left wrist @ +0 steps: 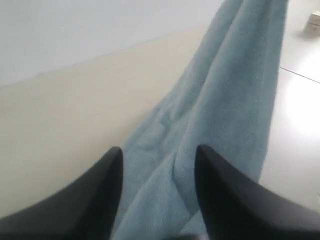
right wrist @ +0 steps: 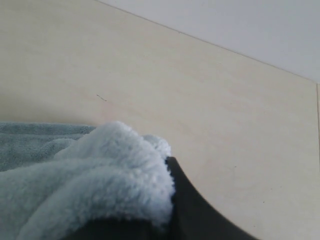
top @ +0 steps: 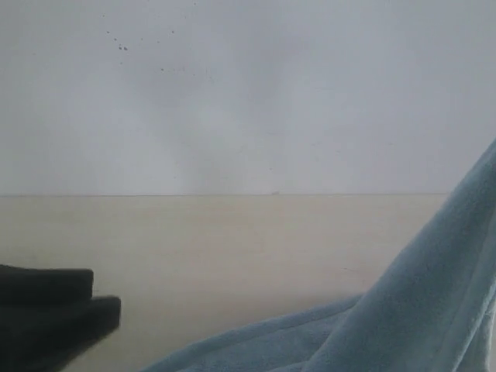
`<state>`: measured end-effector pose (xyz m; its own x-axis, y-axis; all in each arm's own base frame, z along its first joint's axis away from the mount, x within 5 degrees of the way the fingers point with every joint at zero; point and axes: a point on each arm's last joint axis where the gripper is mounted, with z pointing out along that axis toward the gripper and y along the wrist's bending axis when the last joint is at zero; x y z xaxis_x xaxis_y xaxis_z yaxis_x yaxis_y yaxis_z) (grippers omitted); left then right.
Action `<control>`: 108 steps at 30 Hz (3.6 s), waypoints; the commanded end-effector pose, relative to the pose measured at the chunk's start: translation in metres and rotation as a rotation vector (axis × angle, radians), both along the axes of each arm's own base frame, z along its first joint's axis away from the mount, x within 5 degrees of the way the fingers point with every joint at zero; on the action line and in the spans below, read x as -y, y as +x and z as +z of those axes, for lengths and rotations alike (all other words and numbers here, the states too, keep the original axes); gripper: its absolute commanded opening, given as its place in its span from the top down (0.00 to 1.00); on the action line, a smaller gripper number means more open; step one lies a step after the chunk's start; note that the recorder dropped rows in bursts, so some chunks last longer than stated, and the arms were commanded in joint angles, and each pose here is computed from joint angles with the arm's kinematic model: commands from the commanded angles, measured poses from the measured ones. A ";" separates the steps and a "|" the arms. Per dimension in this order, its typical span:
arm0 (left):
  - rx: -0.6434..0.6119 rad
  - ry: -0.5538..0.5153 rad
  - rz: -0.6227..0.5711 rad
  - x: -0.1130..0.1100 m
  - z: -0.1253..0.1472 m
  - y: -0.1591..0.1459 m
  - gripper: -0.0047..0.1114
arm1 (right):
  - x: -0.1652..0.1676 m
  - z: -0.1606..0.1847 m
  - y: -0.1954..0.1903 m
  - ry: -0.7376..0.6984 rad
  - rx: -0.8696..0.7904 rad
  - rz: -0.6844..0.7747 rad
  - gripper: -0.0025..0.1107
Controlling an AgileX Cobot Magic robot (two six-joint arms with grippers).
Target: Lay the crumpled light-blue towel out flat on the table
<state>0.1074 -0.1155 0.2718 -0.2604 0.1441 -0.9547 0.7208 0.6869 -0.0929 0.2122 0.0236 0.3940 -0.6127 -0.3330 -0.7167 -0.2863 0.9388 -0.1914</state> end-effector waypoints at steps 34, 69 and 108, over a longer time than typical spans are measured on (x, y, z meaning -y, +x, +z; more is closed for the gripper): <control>-0.416 0.311 -0.026 0.020 -0.101 0.011 0.52 | -0.003 0.008 0.001 0.064 0.067 0.008 0.97; -0.461 0.434 0.048 0.026 -0.123 0.028 0.92 | -0.004 0.008 0.001 0.068 0.067 0.010 0.97; -0.398 0.421 0.079 0.022 -0.114 0.030 0.54 | -0.004 0.007 0.001 0.075 0.064 0.015 0.97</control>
